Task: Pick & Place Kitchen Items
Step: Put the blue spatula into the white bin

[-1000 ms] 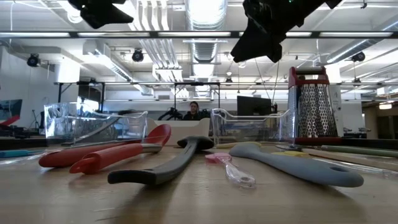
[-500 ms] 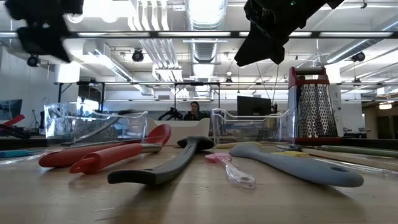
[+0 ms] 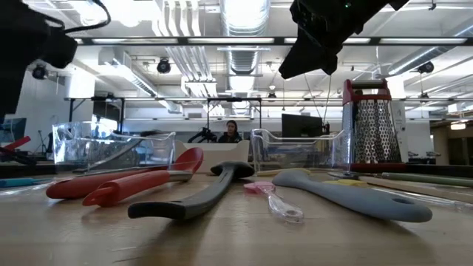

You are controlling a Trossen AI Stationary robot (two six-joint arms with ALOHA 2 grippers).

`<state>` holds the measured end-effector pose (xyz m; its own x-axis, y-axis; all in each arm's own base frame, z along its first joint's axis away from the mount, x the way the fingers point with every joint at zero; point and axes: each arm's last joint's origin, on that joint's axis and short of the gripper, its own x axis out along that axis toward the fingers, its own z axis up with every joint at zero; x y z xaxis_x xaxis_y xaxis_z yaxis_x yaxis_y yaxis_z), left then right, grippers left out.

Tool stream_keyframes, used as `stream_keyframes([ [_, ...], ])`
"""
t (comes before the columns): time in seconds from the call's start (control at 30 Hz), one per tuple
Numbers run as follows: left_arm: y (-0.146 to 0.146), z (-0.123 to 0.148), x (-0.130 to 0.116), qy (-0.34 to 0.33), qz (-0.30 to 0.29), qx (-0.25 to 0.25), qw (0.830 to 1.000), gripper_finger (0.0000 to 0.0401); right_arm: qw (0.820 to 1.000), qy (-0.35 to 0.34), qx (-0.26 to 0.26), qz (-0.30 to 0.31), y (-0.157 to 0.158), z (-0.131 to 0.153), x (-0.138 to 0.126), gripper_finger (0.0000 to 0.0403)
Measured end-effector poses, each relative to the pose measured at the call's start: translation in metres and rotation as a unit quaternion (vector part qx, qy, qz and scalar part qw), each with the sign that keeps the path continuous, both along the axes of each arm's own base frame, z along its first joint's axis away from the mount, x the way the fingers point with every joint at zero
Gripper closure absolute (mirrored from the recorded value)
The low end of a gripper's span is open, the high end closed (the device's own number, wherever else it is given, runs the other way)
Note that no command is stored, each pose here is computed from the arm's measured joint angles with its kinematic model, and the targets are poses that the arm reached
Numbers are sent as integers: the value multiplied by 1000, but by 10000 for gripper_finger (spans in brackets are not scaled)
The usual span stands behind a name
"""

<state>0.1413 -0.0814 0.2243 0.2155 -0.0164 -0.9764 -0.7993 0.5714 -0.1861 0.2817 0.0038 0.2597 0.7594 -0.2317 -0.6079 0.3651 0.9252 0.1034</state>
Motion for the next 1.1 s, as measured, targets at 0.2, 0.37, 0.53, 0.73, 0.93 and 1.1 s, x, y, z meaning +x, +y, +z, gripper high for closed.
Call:
stream_keyframes([
  [0.2,-1,-12,7,45,-65,38,996,122,1000,0,-1,1,0,0,0,307],
  [0.37,5,-17,14,63,-98,56,992,122,1000,-2,0,0,0,0,0,307],
  [0.53,13,-27,22,77,-106,60,990,122,1000,-4,1,0,0,1,0,307],
  [0.73,23,-47,21,89,-110,32,989,122,1000,-4,1,1,0,1,0,307],
  [0.93,32,-63,17,92,-99,25,990,122,1000,-4,2,1,0,1,0,307],
  [1.1,34,-70,20,65,-103,8,992,122,1000,-5,6,-2,0,1,0,307],
])
